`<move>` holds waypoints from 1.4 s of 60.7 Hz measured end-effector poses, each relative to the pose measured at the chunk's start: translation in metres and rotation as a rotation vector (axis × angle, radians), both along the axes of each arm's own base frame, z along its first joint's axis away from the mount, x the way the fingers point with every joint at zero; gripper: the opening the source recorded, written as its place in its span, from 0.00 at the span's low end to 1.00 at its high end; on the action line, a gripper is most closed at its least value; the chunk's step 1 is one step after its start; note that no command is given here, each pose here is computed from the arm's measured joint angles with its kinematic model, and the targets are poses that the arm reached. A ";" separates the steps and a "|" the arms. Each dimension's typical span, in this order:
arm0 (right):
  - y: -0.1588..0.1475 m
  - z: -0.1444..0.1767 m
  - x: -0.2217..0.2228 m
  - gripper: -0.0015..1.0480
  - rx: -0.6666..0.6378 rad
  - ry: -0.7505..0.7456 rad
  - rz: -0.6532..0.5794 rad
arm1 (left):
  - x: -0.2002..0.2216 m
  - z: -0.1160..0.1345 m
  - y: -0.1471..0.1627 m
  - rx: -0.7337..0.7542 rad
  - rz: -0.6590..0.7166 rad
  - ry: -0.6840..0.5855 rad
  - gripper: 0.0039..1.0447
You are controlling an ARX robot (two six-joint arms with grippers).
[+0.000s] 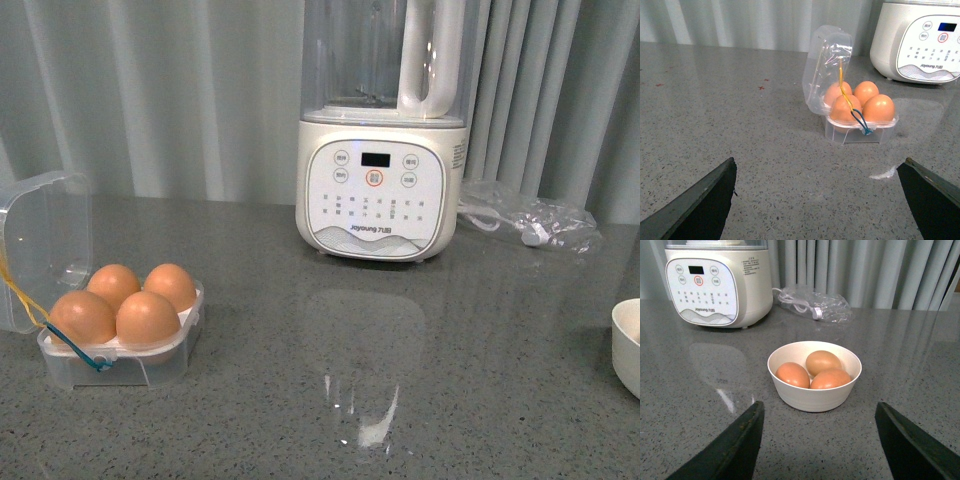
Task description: Put egg into box
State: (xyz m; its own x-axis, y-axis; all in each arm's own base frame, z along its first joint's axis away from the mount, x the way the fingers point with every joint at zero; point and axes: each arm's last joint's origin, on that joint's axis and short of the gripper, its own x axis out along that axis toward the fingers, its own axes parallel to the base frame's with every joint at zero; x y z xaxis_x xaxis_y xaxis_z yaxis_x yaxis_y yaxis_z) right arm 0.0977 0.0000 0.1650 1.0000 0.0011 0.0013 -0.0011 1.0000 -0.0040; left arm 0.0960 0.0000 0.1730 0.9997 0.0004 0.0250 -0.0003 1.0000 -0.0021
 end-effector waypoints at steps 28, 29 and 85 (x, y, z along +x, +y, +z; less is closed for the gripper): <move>0.000 0.000 0.000 0.93 0.000 0.000 -0.001 | 0.002 0.001 -0.002 0.003 0.232 0.533 0.94; 0.000 0.000 0.000 0.93 0.000 0.000 -0.002 | 0.002 0.002 -0.002 0.002 0.233 0.528 0.94; 0.000 0.000 0.000 0.93 0.000 0.000 0.000 | 0.162 0.076 0.056 0.040 0.120 0.325 0.94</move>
State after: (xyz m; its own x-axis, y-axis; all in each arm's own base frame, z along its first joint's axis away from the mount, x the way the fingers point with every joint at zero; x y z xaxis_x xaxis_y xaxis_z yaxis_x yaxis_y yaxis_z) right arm 0.0977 0.0000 0.1650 1.0000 0.0011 0.0013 -0.0011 1.0000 -0.0036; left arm 0.2584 0.0564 0.2494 0.9482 0.1237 -0.2925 -0.1121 0.9921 0.0563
